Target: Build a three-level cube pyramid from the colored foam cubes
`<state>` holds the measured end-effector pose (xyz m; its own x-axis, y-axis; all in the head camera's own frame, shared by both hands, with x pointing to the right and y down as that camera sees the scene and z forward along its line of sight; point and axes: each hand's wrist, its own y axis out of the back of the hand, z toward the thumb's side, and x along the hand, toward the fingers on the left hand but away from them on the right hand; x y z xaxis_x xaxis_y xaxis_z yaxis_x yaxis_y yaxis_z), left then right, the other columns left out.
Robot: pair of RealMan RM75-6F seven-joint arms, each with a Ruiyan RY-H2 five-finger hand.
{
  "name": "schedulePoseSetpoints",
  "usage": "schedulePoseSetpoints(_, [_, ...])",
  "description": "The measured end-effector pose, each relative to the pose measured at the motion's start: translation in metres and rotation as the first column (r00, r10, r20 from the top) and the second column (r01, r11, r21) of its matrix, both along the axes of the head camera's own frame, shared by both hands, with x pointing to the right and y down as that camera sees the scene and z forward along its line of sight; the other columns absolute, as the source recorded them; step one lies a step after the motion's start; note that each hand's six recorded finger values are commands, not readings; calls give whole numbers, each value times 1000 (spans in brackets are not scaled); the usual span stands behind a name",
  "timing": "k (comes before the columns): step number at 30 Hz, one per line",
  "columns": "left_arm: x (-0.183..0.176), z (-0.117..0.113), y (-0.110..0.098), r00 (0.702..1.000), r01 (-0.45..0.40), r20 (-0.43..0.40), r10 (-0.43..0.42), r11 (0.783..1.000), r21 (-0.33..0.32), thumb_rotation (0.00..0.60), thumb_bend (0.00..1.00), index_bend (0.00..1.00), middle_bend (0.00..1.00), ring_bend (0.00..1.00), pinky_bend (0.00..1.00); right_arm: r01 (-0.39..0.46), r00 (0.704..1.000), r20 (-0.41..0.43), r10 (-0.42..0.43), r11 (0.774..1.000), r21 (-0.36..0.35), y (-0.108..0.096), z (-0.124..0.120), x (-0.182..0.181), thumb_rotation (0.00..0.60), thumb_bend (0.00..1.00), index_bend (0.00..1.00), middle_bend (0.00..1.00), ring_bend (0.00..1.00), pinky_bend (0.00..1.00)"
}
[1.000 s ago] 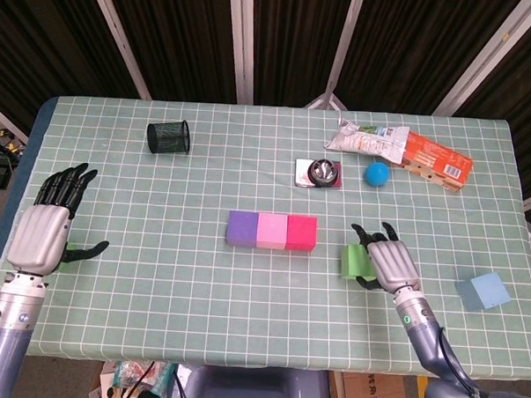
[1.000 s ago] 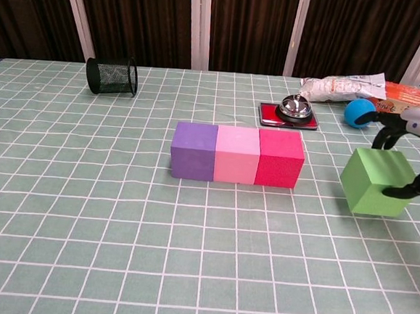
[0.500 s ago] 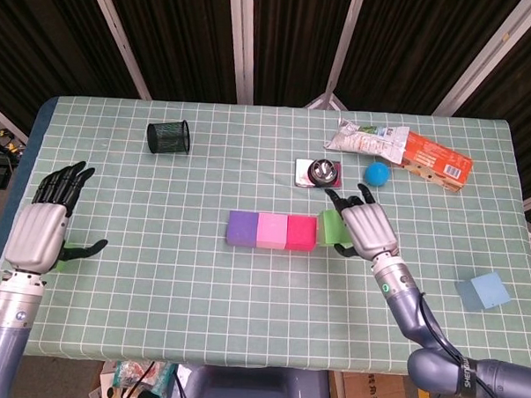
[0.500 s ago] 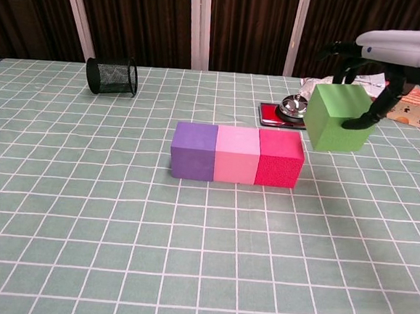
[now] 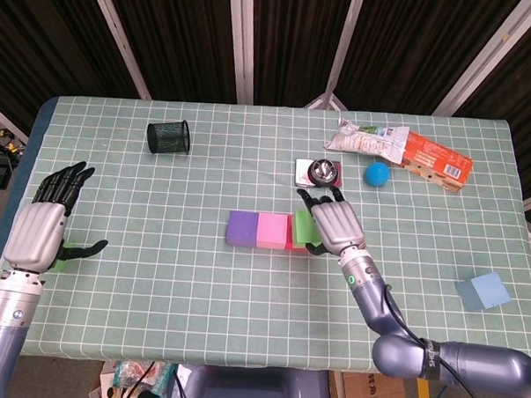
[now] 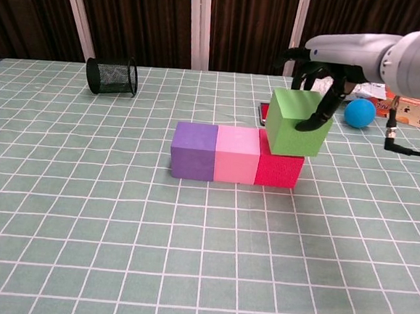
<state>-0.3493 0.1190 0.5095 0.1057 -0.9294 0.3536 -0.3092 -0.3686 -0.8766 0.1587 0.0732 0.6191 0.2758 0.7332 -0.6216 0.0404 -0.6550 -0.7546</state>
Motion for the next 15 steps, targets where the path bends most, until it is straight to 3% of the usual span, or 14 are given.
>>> schedulePoseSetpoints(15, [-3,-5,-3,1000,9,-28,-9,1000,0,600,109,0,0,0,0,-97,995,-29,96,995,-12,-13,-1,-34,600,253,91,355,259,61])
